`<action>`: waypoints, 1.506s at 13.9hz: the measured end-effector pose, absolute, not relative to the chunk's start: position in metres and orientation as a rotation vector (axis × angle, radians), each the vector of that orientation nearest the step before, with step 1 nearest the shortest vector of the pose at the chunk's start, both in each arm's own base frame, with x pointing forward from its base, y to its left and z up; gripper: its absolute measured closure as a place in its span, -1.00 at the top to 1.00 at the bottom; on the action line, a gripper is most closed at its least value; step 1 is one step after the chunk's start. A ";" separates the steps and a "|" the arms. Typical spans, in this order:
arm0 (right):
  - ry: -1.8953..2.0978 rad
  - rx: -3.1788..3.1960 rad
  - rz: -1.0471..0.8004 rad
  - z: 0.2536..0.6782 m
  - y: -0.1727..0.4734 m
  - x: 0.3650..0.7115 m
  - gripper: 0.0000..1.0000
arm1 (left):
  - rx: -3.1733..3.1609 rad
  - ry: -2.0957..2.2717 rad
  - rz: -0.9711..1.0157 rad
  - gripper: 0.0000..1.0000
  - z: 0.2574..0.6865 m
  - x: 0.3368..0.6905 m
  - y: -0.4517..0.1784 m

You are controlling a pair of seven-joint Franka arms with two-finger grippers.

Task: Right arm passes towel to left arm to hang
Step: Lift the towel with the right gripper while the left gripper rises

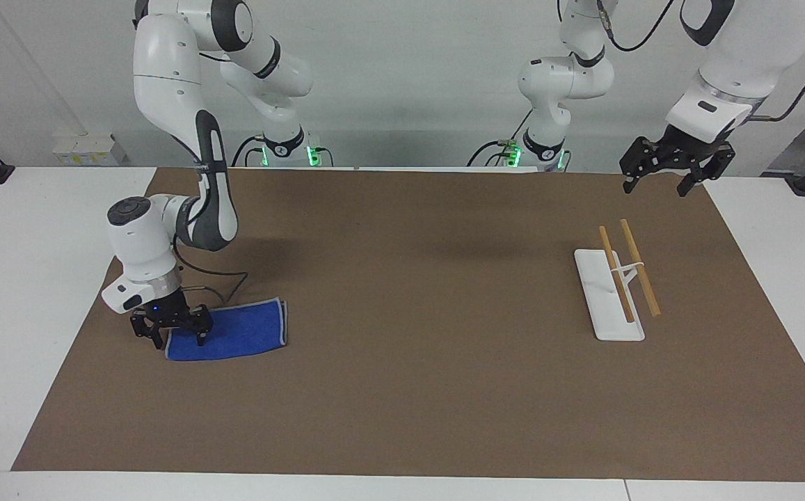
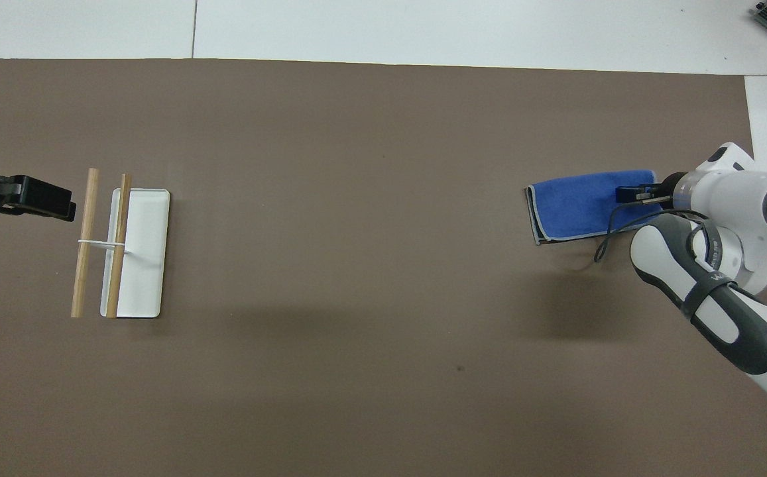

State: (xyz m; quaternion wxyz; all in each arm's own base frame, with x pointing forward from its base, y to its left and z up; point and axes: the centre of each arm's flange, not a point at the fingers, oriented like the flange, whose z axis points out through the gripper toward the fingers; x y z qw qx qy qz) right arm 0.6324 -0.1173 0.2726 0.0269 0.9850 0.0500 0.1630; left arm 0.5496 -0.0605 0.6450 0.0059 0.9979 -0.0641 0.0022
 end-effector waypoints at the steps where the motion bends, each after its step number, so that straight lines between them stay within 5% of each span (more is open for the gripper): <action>1: 0.158 3.042 0.507 0.273 -0.116 0.633 0.42 | 3.123 -0.201 0.007 1.00 0.645 0.550 -0.061; 7: 0.165 3.036 0.527 0.280 -0.114 0.636 -0.84 | 3.123 -0.205 0.007 1.00 0.645 0.549 -0.062; 11: 0.195 3.065 0.449 0.294 -0.103 0.645 -0.84 | 3.123 -0.205 0.009 1.00 0.645 0.550 -0.062; 21: 0.255 3.117 0.234 0.448 -0.084 0.649 -0.84 | 3.115 -0.136 0.172 1.00 0.655 0.560 -0.062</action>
